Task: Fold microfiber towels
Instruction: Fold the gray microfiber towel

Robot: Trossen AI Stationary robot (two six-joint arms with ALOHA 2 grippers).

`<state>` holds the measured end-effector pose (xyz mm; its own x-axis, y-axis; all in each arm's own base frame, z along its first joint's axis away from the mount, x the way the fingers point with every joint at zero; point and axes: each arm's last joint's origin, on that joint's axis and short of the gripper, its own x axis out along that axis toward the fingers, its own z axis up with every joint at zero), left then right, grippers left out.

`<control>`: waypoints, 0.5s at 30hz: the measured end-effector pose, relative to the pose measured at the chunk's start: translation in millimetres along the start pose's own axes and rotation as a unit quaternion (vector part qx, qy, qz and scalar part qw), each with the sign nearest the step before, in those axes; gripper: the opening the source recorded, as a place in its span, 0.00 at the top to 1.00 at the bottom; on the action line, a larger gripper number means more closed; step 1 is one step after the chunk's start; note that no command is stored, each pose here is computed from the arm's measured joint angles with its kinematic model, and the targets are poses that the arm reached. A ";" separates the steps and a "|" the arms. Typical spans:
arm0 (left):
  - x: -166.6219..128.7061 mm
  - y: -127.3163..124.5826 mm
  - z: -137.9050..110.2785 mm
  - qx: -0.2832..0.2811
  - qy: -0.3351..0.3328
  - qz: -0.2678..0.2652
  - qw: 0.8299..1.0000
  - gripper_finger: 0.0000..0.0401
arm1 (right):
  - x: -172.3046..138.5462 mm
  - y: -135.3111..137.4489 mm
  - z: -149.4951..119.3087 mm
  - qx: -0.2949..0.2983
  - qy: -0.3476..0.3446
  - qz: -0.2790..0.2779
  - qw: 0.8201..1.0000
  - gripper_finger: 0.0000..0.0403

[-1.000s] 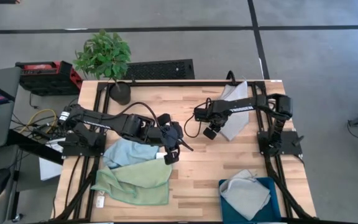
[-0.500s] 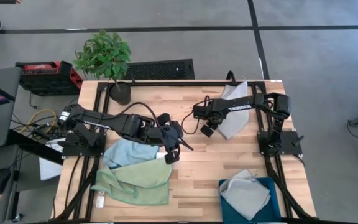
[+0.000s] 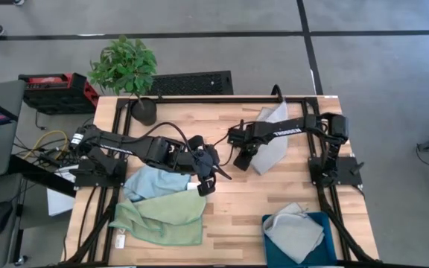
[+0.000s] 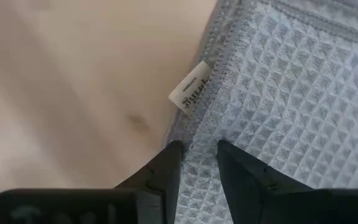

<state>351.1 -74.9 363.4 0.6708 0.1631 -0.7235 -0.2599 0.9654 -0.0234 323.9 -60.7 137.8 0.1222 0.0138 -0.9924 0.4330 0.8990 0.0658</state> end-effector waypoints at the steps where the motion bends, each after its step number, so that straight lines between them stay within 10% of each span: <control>1: 0.0 -0.1 -0.1 0.000 0.000 0.000 1.000 0.76 | 0.2 5.3 0.0 -0.013 -0.004 0.012 1.000 0.67; 15: 0.0 0.0 -0.1 -0.009 0.001 0.000 1.000 0.76 | -20.7 40.7 2.2 -0.067 -0.094 -0.019 0.993 0.67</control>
<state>351.0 -74.9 363.3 0.6699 0.1633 -0.7242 -0.2725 0.9615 -0.0354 341.0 -25.4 161.2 0.2782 -0.0919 -0.9561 0.3194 0.9476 0.0018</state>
